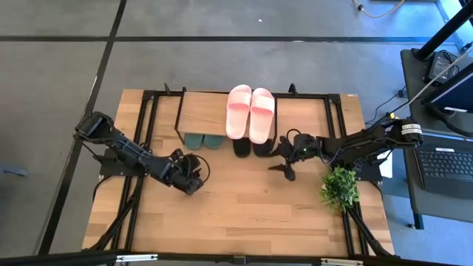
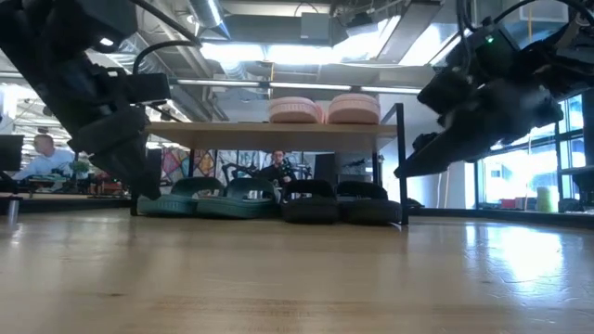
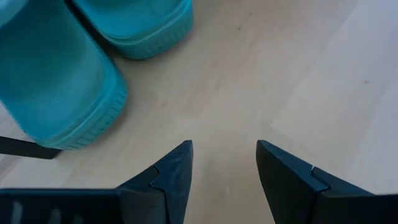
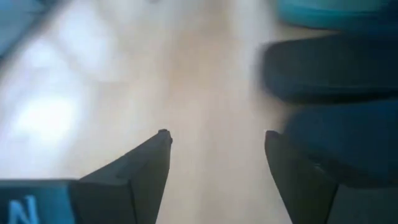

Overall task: Pick and place slides into the shelf
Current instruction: Adjust the shelf on the table, then return to Home Position

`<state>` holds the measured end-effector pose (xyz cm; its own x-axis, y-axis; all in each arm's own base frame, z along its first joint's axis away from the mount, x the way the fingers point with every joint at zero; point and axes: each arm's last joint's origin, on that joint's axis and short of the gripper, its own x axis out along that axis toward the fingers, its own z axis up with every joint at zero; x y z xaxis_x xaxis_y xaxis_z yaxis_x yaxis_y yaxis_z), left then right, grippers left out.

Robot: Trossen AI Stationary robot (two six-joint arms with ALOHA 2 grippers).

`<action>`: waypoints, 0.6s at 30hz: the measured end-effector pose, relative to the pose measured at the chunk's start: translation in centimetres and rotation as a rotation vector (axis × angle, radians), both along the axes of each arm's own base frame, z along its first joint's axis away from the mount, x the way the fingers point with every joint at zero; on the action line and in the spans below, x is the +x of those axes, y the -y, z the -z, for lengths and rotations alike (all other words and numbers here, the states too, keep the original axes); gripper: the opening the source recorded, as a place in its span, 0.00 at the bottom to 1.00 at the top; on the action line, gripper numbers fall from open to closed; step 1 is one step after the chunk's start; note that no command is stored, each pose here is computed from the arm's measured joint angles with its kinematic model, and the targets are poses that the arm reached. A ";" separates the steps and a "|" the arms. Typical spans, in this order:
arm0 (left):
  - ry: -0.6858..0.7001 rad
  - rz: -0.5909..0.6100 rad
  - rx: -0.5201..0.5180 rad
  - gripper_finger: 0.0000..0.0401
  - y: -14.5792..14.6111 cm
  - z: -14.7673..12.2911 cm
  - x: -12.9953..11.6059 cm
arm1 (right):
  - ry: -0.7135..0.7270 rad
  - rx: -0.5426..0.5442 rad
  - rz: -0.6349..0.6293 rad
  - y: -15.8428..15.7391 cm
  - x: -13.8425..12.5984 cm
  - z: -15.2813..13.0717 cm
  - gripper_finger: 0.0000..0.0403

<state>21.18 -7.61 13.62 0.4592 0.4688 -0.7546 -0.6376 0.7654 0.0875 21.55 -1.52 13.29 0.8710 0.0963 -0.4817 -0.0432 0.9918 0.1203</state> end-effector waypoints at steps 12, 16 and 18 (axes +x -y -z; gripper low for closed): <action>0.313 0.060 -0.031 0.42 0.2 -7.8 -2.9 | 0.107 0.238 -0.163 -1.1 -1.6 -3.6 0.64; 0.411 0.010 0.012 0.42 -1.2 -10.1 -4.9 | 0.136 0.232 -0.166 -1.2 -3.1 -5.1 0.64; 0.447 -0.021 0.052 0.42 -1.9 -10.8 -5.8 | 0.149 0.225 -0.170 -1.2 -3.9 -5.8 0.64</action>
